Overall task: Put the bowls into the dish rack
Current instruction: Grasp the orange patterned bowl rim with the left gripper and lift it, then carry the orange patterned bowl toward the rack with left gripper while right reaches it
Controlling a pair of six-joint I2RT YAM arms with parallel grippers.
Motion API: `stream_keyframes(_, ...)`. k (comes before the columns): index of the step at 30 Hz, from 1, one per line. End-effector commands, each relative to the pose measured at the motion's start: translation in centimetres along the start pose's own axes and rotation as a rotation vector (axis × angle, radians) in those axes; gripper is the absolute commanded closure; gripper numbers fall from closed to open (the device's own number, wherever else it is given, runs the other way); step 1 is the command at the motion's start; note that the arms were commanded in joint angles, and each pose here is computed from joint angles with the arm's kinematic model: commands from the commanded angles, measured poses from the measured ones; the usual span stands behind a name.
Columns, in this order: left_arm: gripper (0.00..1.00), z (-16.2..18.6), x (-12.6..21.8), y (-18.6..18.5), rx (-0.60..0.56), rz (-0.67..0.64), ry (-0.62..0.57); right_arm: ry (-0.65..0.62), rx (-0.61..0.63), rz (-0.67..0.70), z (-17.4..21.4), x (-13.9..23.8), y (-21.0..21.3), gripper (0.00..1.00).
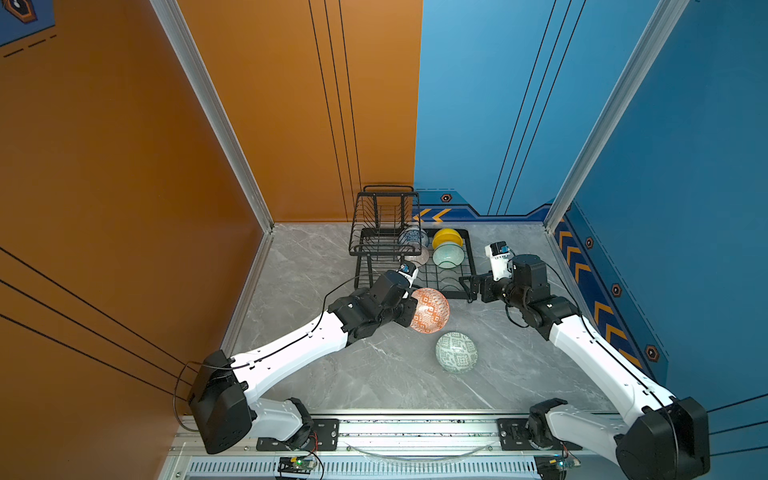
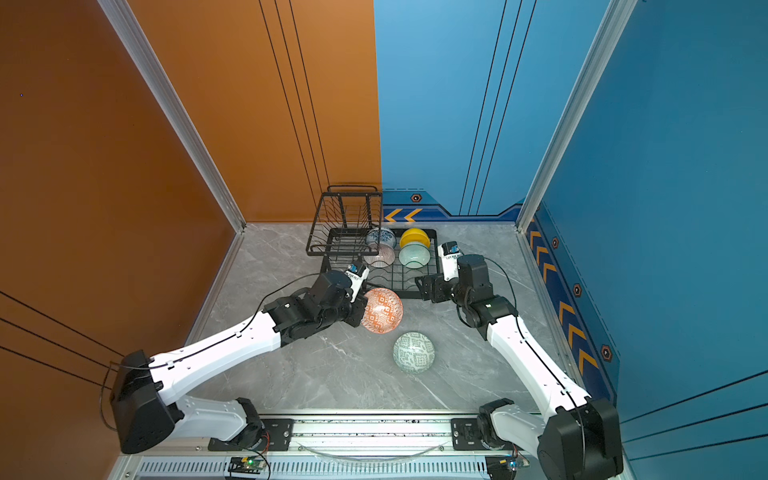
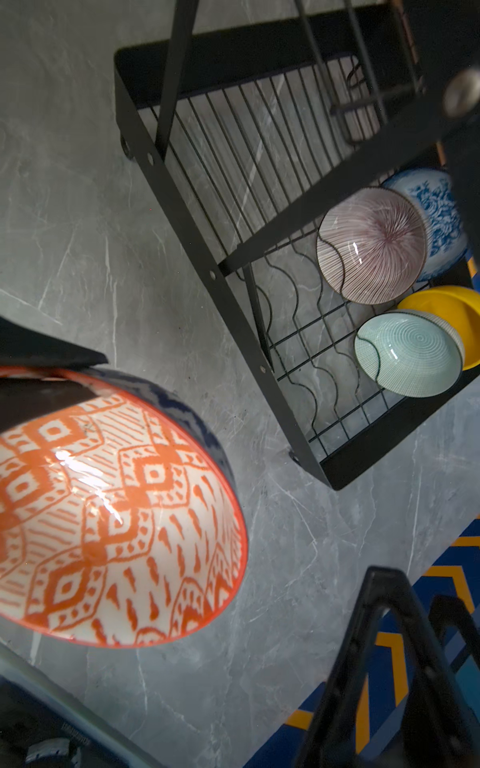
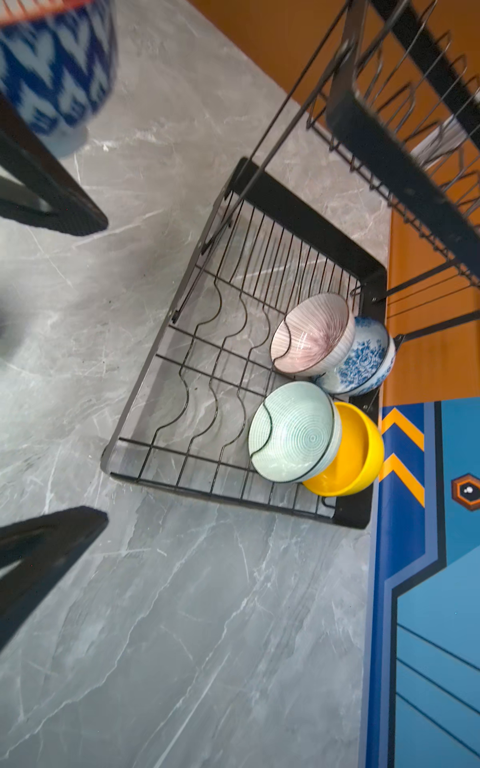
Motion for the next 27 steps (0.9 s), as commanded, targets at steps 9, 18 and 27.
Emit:
stream_keyframes(9, 1.00, -4.1, 1.7, 1.3, 0.155, -0.026, -0.341, -0.016, 0.042, -0.245, -3.5, 0.9, 7.4, 0.00)
stream_keyframes(18, 1.00, -4.7, 2.4, 1.4, 0.180, -0.005, -0.394, 0.044, 0.057, -0.241, -2.9, -1.4, 8.9, 0.07)
stream_keyframes(27, 1.00, -4.6, 2.2, 1.2, 0.177, 0.023, -0.395, 0.040, -0.004, -0.188, -3.0, -3.3, 8.7, 0.28)
Point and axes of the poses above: each gripper's point midway between its finger pads, its own x axis back along the fingers, its own y axis along the line the jaws close on, z = x × y, the point moved 4 cm from there along x, back along the fingers, and after that the axes turned 15 degrees about x, right-handed, at the moved point
